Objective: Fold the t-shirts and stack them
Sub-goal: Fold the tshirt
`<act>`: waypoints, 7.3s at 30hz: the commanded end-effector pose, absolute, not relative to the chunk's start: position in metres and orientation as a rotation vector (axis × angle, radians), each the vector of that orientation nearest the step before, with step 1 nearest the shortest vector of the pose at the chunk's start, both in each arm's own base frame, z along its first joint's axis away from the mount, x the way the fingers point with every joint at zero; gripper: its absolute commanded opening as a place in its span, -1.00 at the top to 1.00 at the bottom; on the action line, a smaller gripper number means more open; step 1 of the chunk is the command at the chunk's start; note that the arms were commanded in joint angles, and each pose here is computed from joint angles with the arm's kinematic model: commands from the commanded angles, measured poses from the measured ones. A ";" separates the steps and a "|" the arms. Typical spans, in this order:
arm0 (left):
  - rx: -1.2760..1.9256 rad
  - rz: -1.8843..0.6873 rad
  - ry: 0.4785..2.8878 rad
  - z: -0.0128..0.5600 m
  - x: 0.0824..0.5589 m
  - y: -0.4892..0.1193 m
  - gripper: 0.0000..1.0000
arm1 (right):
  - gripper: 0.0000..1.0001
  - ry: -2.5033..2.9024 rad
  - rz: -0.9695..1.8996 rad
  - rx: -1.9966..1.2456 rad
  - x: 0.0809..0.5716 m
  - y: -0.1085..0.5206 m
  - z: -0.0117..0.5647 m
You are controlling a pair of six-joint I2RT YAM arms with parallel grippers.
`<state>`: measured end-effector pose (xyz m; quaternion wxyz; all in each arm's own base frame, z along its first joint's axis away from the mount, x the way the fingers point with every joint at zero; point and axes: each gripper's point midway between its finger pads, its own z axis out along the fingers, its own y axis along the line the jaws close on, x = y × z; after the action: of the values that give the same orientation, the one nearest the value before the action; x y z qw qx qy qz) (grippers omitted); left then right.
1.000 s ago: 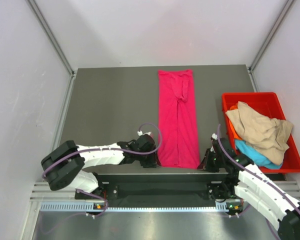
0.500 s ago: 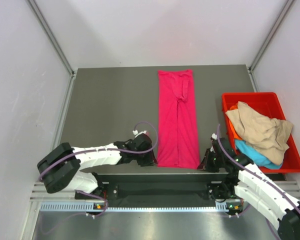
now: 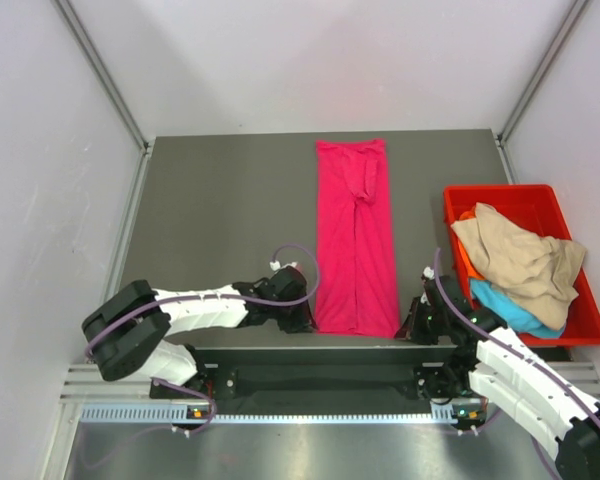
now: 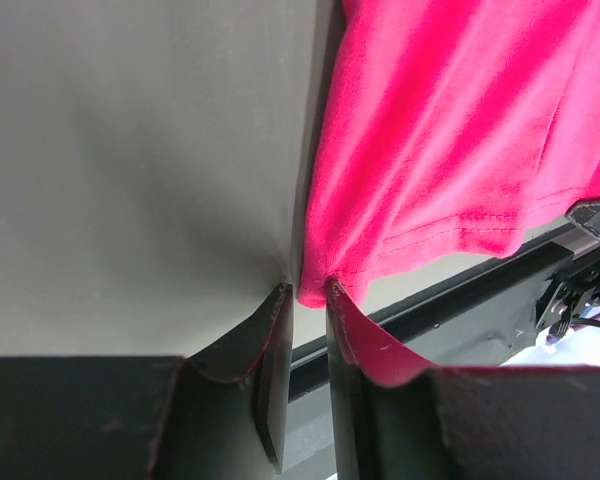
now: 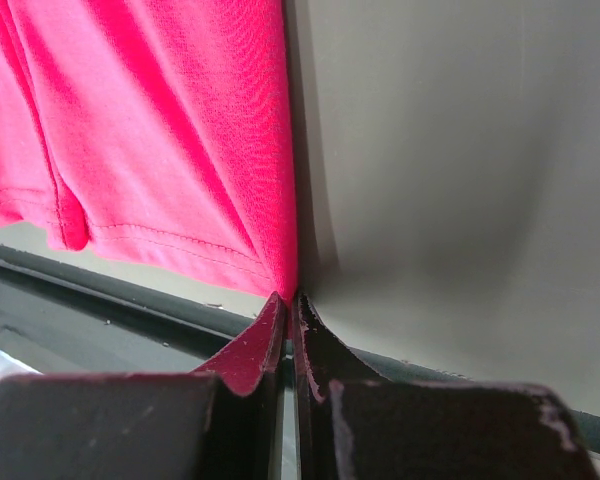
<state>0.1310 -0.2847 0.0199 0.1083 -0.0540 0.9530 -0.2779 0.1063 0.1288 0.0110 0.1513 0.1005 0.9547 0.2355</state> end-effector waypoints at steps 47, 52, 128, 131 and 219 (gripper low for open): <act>-0.130 -0.843 2.775 0.066 0.213 -0.303 1.00 | 1.00 2.605 0.497 0.144 0.197 0.142 0.082; -0.121 -0.866 2.741 0.084 0.270 -0.311 1.00 | 1.00 2.558 0.440 0.141 0.253 0.143 0.111; -0.129 -1.017 2.419 0.090 0.461 -0.324 0.71 | 1.00 2.417 0.622 0.113 0.455 0.156 0.100; -0.141 -0.987 2.427 0.083 0.467 -0.323 0.70 | 1.00 2.412 0.632 0.121 0.461 0.162 0.092; -0.199 -1.008 2.223 0.125 0.518 -0.333 0.61 | 0.97 2.302 0.605 0.062 0.495 0.178 0.128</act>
<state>0.5277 -0.3110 0.0722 0.3079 -0.1060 0.8843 -0.3346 0.4980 0.1722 0.0863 0.3302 0.0499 0.9164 0.2205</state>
